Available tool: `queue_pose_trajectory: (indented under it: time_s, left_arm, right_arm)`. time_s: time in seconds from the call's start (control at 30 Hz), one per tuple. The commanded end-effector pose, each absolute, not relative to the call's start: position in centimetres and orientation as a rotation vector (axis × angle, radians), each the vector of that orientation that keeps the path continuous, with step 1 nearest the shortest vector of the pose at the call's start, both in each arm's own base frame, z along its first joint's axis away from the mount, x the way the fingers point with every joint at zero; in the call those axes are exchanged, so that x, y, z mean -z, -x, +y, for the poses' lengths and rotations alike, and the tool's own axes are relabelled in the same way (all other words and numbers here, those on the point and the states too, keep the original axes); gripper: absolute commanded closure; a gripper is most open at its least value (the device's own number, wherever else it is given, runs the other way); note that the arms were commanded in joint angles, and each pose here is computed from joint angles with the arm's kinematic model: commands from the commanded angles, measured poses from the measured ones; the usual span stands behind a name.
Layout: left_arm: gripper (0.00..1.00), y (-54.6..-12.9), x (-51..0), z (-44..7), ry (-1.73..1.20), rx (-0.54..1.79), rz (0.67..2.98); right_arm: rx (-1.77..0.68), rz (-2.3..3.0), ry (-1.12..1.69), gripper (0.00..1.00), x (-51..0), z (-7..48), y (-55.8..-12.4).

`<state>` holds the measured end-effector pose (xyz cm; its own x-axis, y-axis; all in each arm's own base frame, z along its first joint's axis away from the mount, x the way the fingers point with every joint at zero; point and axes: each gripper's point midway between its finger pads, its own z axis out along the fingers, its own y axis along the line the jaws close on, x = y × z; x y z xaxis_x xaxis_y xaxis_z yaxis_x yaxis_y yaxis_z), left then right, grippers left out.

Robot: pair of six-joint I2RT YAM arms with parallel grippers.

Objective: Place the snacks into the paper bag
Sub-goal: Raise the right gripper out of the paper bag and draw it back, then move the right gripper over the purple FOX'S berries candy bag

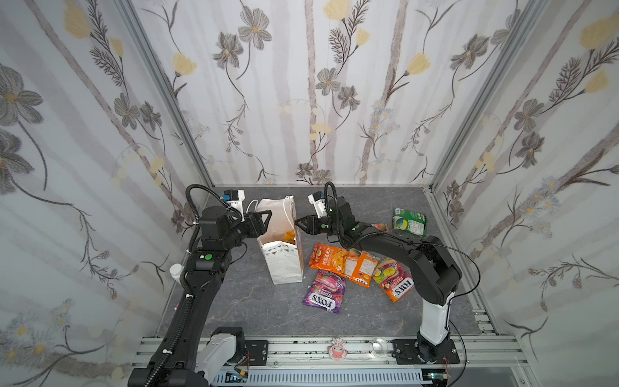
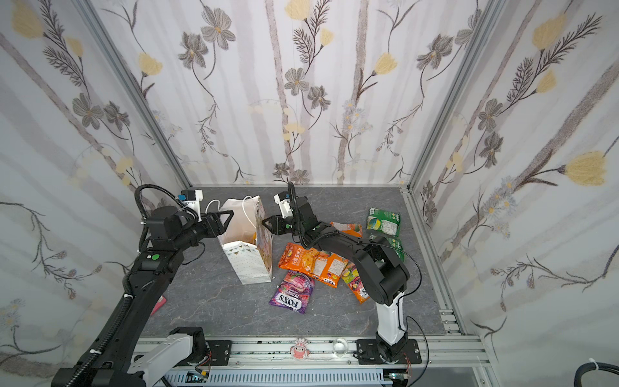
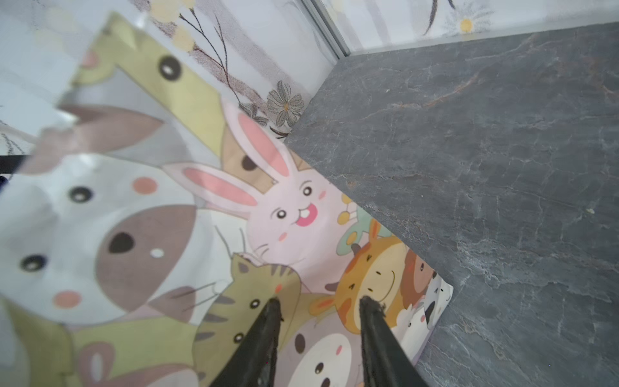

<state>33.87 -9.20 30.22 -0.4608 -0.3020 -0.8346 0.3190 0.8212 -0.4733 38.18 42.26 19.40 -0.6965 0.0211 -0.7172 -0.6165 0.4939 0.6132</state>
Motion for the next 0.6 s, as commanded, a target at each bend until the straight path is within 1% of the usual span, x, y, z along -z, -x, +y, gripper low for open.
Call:
queue_pose_trajectory:
  time_s: [0.0, 0.17, 0.33, 0.47, 0.5, 0.57]
  left_arm:
    - [0.33, -34.1, -31.0, -9.1, -0.020, 0.709, 1.881]
    - [0.33, -34.1, -31.0, -9.0, -0.016, 0.704, 1.886]
    - [0.33, -34.1, -31.0, -8.9, -0.013, 0.697, 1.885]
    - [0.32, -34.0, -31.1, -8.9, -0.016, 0.690, 1.885]
    - [0.32, -34.0, -31.2, -8.7, -0.016, 0.675, 1.886]
    - [0.31, -34.1, -31.0, -7.9, 0.005, 0.609, 1.906]
  right_arm:
    - [-1.184, 2.045, 0.507, 0.59, -20.4, 41.8, -38.3]
    - [-1.104, 2.049, 0.475, 0.58, -21.1, 39.7, -37.8]
    - [-0.982, 2.049, 0.440, 0.55, -22.5, 36.8, -37.0]
    - [-0.900, 2.073, 0.399, 0.53, -22.3, 34.4, -35.9]
    - [-0.888, 2.057, 0.383, 0.52, -23.0, 33.5, -35.5]
    - [-0.856, 2.066, 0.359, 0.52, -22.8, 32.2, -34.6]
